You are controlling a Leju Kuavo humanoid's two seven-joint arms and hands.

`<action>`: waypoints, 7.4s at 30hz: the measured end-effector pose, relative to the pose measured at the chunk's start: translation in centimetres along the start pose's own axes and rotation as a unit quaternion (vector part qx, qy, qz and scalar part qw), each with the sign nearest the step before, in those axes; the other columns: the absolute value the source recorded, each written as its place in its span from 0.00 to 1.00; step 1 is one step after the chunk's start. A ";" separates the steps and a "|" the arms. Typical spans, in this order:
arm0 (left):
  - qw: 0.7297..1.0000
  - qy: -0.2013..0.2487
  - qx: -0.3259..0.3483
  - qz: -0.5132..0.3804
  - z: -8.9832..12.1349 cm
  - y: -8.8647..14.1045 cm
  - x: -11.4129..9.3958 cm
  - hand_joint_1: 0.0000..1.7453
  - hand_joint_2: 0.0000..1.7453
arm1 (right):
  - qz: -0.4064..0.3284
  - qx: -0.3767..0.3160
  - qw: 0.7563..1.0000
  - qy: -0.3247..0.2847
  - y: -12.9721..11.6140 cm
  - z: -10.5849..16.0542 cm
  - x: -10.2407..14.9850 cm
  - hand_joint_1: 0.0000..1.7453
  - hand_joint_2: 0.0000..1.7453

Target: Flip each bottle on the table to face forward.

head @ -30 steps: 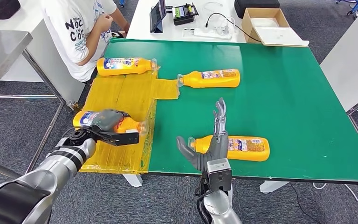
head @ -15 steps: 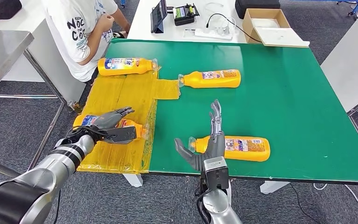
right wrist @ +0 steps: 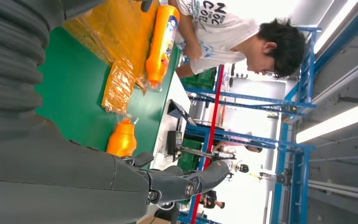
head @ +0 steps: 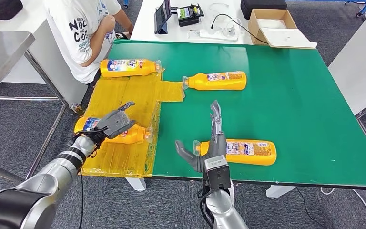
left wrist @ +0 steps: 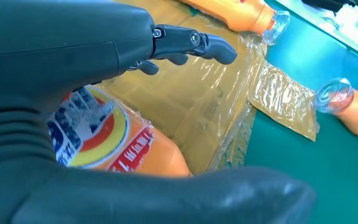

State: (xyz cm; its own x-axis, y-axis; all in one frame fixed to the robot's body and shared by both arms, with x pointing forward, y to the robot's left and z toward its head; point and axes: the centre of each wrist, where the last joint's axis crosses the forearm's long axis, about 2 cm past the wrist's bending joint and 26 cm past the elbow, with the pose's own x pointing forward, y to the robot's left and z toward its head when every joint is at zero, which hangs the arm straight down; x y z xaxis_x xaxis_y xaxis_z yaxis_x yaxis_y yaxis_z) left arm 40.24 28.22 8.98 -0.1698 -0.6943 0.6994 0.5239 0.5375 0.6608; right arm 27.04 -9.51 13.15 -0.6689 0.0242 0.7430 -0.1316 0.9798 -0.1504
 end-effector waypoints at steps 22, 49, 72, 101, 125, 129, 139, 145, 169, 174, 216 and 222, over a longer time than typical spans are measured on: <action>0.800 -0.183 0.505 0.268 3.1 -5.8 7.6 0.00 1.00 | 0.084 0.080 0.988 0.098 -2.3 3.2 -1.5 0.00 1.00; 0.844 -0.184 0.426 0.267 7.5 -12.7 7.3 0.00 1.00 | 0.342 0.287 0.839 0.313 -21.2 1.2 -6.7 0.00 1.00; 0.863 -0.166 0.383 0.284 5.8 -14.0 6.7 0.00 1.00 | 0.277 0.427 0.759 0.406 -29.5 -2.1 -8.4 0.00 1.00; 0.867 -0.170 0.372 0.286 5.2 -14.0 6.9 0.00 1.00 | 0.303 0.452 0.756 0.363 -32.1 -0.2 -5.1 0.00 1.00; 0.869 -0.171 0.358 0.295 4.9 -14.5 7.4 0.00 1.00 | 0.448 0.463 0.661 0.386 -28.3 1.1 -8.6 0.00 1.00; 0.868 -0.170 0.356 0.302 4.9 -14.7 7.5 0.00 1.00 | 0.472 0.458 0.644 0.390 -27.6 0.5 -9.4 0.00 1.00; 0.867 -0.170 0.356 0.305 4.8 -14.8 7.5 0.00 1.00 | 0.486 0.457 0.631 0.396 -26.7 -0.2 -10.1 0.00 1.00; 0.867 -0.171 0.355 0.306 4.8 -14.8 7.5 0.00 1.00 | 0.487 0.456 0.633 0.393 -26.2 -0.3 -10.2 0.52 1.00; 0.858 -0.178 0.314 0.367 5.3 -15.1 8.8 0.00 1.00 | 0.373 0.108 0.912 0.130 -17.0 1.8 -4.8 1.00 1.00; 0.847 -0.200 0.287 0.400 4.8 -14.7 10.0 0.00 1.00 | 0.333 -0.023 0.940 0.067 -15.3 0.9 -2.5 1.00 1.00; 0.819 -0.296 -0.033 0.491 0.8 -13.0 13.7 0.00 1.00 | 0.166 0.190 0.960 0.123 1.8 3.2 -6.5 1.00 1.00; 0.823 -0.289 -0.038 0.487 0.7 -13.0 13.5 0.00 1.00 | 0.169 0.213 0.954 0.125 2.6 3.6 -6.4 1.00 1.00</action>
State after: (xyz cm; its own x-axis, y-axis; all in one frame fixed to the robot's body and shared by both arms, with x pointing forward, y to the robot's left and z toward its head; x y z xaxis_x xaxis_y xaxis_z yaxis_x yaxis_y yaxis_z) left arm 30.56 12.21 10.03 0.0046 0.4045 0.9145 0.6942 0.6570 -0.2941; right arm 28.37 -7.86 5.63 -0.5372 0.4239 0.7292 -0.2600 0.7392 -0.6212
